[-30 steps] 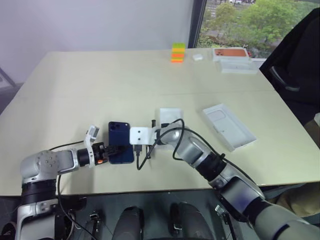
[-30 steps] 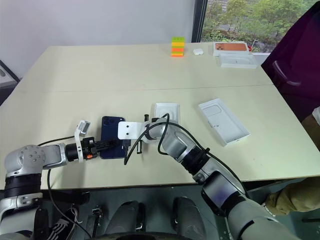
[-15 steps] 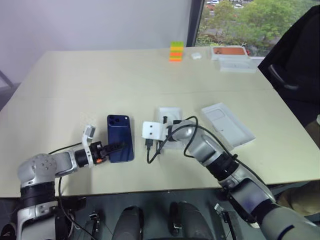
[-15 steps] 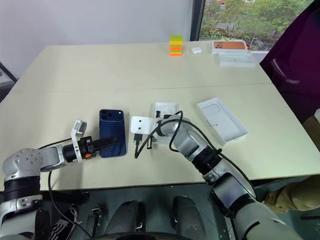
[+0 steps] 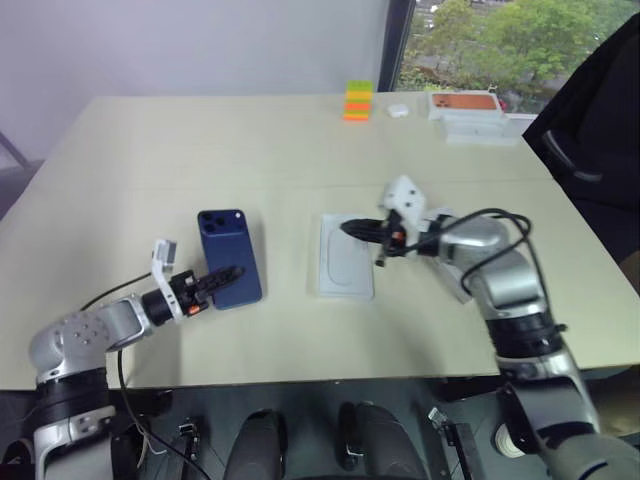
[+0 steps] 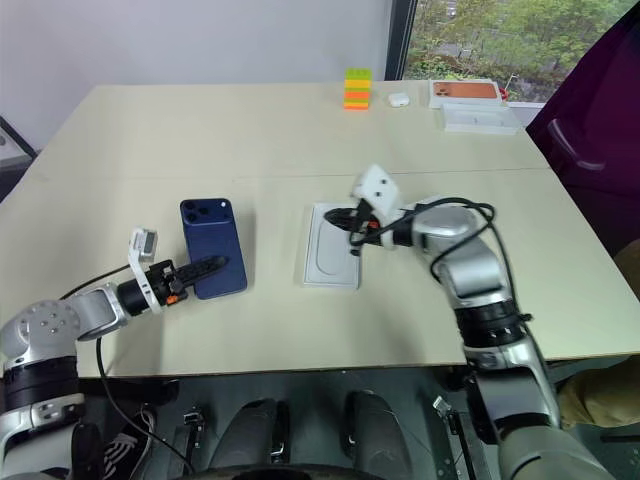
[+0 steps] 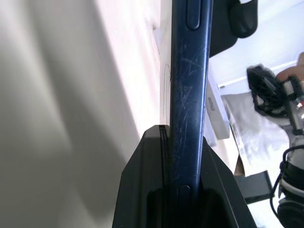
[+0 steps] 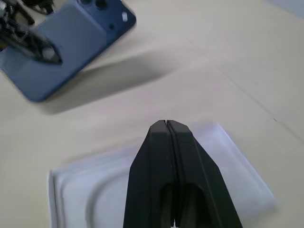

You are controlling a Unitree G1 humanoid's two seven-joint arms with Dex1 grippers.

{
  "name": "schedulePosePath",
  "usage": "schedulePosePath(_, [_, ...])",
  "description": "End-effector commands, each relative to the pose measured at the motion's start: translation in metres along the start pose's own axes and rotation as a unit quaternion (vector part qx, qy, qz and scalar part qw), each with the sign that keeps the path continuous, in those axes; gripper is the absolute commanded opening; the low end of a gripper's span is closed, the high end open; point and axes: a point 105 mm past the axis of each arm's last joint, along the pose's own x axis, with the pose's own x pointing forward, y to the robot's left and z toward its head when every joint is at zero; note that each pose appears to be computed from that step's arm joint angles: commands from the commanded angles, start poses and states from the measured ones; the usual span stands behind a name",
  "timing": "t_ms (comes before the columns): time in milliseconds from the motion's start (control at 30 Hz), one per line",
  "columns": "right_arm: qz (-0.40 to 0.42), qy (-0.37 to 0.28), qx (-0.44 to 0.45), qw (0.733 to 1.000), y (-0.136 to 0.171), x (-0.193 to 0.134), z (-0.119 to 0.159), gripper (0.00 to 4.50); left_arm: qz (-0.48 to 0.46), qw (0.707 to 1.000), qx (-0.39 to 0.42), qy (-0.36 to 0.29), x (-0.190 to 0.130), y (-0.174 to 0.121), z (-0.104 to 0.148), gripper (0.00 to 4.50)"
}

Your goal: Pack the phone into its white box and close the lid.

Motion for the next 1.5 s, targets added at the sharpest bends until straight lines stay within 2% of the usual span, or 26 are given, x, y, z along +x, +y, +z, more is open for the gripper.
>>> schedulePosePath(33, [0.012,-0.044,-0.023,0.999,0.001,-0.032,0.018,1.33,-0.072,0.996,0.058,-0.005,0.027,-0.047,0.014,0.00])
schedulePosePath(67, [0.015,-0.045,-0.030,0.998,0.002,-0.039,0.019,1.72,-0.083,0.995,0.062,-0.002,0.033,-0.054,0.013,0.00])
schedulePosePath(133, [0.008,-0.035,-0.036,0.999,-0.001,-0.049,0.013,2.83,-0.098,0.993,0.058,0.005,0.044,-0.063,0.007,0.00])
schedulePosePath(233, [-0.003,-0.016,-0.054,0.998,-0.004,-0.064,0.001,4.23,-0.106,0.994,0.020,0.009,0.059,-0.066,-0.001,0.00])
schedulePosePath(400, [-0.016,-0.013,-0.057,0.998,-0.009,-0.071,-0.001,4.23,-0.094,0.995,-0.032,0.028,0.077,-0.062,-0.016,0.00])
schedulePosePath(500, [-0.013,-0.007,-0.061,0.998,-0.008,-0.067,-0.003,4.23,-0.115,0.992,-0.047,0.020,0.090,-0.072,-0.013,0.00])
schedulePosePath(700, [0.004,0.004,-0.058,0.998,-0.002,-0.069,-0.008,4.23,-0.122,0.990,-0.049,0.050,0.115,-0.082,-0.014,0.00])
schedulePosePath(800, [-0.003,0.005,-0.060,0.998,-0.003,-0.068,-0.008,4.23,-0.103,0.990,-0.058,0.074,0.123,-0.076,-0.021,0.00])
schedulePosePath(967, [-0.006,0.002,-0.061,0.998,-0.002,-0.072,-0.007,4.23,-0.114,0.987,-0.051,0.106,0.127,-0.080,-0.029,0.00])
schedulePosePath(1267, [-0.008,-0.003,-0.066,0.998,-0.001,-0.075,-0.008,4.23,-0.078,0.986,-0.079,0.121,0.139,-0.066,-0.033,0.00])
schedulePosePath(1433, [-0.010,-0.001,-0.074,0.997,0.000,-0.070,-0.007,4.23,-0.084,0.986,-0.074,0.123,0.143,-0.068,-0.034,0.00])
schedulePosePath(1467, [-0.010,-0.002,-0.074,0.997,0.000,-0.070,-0.007,4.26,-0.082,0.986,-0.075,0.121,0.144,-0.068,-0.033,0.99])
schedulePosePath(1500, [-0.009,-0.003,-0.074,0.997,0.001,-0.069,-0.007,4.26,-0.090,0.985,-0.074,0.127,0.144,-0.071,-0.034,1.25])
